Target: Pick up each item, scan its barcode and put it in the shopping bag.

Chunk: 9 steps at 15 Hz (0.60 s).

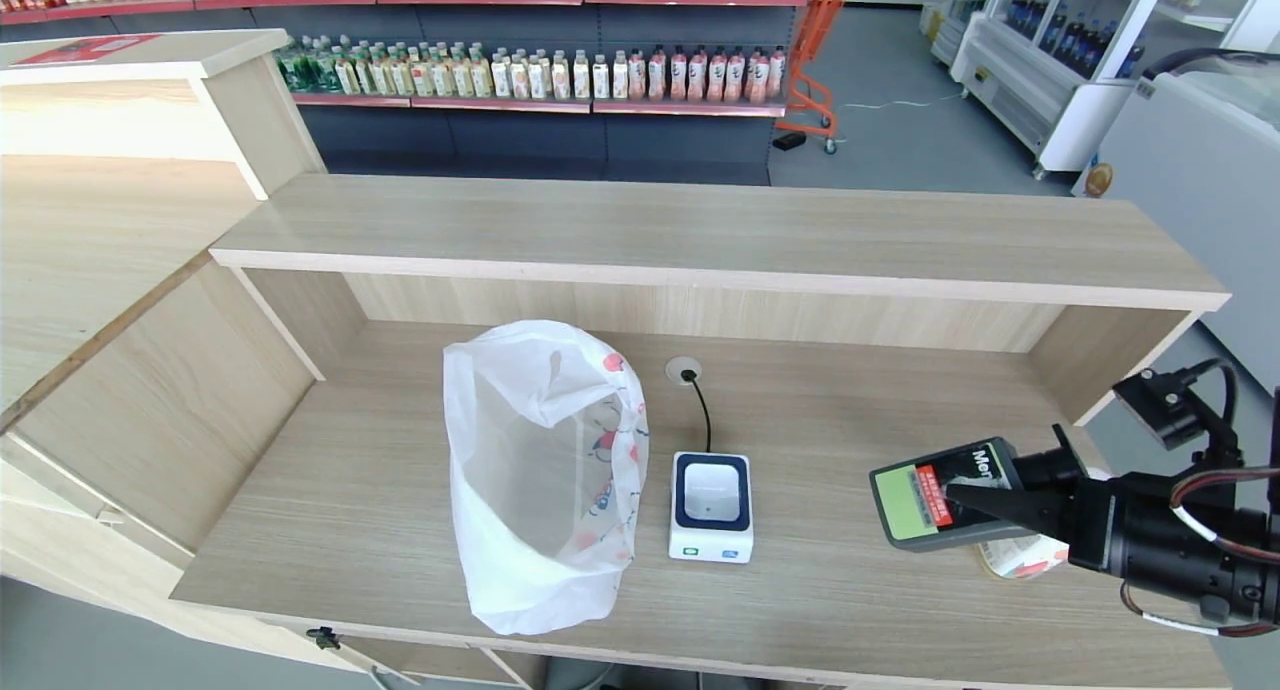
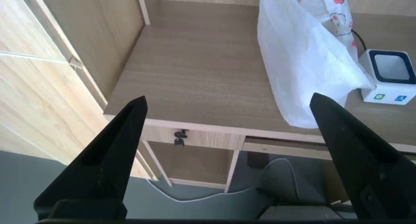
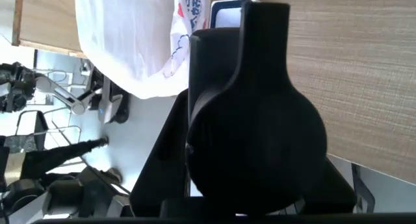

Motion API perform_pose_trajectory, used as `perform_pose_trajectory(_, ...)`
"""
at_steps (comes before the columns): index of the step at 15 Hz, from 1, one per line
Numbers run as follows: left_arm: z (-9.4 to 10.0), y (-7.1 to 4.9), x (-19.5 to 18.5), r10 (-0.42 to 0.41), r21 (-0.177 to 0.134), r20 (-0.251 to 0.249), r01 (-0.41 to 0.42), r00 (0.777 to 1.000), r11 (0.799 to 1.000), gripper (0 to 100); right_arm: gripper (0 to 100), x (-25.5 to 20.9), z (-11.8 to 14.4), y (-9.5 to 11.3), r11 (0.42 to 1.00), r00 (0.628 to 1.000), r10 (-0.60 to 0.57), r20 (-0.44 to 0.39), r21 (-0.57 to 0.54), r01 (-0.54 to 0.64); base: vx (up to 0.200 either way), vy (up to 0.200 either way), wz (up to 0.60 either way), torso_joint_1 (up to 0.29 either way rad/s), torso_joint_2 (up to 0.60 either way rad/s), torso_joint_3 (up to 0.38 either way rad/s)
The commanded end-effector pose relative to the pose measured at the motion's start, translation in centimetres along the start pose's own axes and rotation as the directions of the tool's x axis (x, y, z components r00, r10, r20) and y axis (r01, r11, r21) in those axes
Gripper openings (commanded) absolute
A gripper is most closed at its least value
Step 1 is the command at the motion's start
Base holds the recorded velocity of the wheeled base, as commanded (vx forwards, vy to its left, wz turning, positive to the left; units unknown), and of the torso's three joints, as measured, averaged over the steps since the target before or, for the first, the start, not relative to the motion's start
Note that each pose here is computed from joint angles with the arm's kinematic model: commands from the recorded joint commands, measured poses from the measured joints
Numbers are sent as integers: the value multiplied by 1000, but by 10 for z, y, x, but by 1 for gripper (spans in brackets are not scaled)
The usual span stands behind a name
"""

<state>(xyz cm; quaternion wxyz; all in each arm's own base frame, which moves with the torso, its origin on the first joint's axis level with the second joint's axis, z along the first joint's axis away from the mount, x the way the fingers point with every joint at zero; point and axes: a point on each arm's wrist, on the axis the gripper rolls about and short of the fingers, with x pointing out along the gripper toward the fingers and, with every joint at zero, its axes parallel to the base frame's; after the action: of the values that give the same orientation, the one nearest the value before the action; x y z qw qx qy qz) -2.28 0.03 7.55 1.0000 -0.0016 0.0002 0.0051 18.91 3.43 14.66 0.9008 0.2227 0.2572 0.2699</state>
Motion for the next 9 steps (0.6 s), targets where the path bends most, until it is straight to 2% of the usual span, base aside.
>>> perform_pose_trajectory(1, 0, 0, 0, 2, 0, 0, -2, 1000, 1000, 100, 0, 1, 0, 0, 1000, 1000, -1, -2, 1, 1, 0, 0, 0, 0, 0, 0)
perform_pose_trajectory(2, 0, 0, 0, 1, -1, 0, -1, 1000, 1000, 100, 0, 1, 0, -1, 1000, 1000, -1, -3, 2, 1, 0, 0, 0, 0, 0, 0)
perform_pose_trajectory(9, 0, 0, 0, 1, 0, 0, -1, 1000, 1000, 100, 0, 13, 0, -9, 999, 999, -29, -30, 15, 29, 0, 200, 0, 6, 9, 0)
